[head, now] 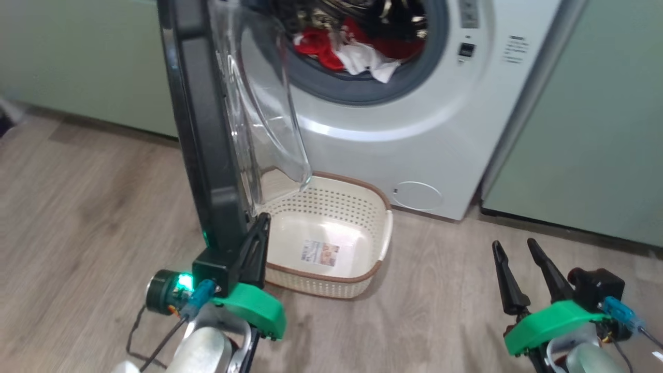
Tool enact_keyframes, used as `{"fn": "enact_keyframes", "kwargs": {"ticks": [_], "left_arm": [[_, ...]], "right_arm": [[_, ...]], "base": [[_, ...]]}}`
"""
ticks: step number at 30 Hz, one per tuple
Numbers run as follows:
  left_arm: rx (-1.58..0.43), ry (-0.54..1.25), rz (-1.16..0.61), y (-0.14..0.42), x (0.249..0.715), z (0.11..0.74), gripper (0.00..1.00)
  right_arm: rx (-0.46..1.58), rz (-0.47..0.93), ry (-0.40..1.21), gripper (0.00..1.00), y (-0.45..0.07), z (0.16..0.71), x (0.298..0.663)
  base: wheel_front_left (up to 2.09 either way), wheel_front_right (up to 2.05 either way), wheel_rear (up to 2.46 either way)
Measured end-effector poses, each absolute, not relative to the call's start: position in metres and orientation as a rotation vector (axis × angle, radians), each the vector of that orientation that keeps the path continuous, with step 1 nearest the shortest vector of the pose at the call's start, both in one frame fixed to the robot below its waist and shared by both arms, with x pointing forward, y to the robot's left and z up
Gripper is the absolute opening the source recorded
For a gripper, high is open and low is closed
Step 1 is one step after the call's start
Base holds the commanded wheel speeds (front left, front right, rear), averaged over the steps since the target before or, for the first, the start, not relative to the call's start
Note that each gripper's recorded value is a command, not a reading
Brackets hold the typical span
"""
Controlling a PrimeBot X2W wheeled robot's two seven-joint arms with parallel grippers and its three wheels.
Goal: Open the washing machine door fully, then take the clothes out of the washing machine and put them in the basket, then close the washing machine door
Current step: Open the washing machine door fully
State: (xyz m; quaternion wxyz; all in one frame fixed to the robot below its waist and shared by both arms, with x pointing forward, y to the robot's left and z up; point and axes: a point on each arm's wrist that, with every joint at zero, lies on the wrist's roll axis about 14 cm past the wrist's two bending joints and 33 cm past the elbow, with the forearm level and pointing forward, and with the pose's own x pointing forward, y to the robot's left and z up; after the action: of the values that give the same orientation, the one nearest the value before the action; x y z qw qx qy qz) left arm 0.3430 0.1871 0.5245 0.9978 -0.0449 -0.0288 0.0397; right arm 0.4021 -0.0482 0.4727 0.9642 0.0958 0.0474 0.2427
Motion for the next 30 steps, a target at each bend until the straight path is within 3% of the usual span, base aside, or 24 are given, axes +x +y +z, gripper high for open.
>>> {"fn": "enact_keyframes", "kwargs": {"ticks": [18,30], "left_arm": [[-0.134,-0.069,0.480,0.314,0.273,0.514,0.00],[-0.195,-0.043,0.658,0.386,0.275,0.500,0.00]], "right_arm": [[0.178,0.732,0.141,1.00,0.038,0.466,0.395],[0.186,0.715,0.171,1.00,0.029,0.454,0.397]], "base": [[0.00,0.00,0.00],[0.00,0.00,0.00]]}}
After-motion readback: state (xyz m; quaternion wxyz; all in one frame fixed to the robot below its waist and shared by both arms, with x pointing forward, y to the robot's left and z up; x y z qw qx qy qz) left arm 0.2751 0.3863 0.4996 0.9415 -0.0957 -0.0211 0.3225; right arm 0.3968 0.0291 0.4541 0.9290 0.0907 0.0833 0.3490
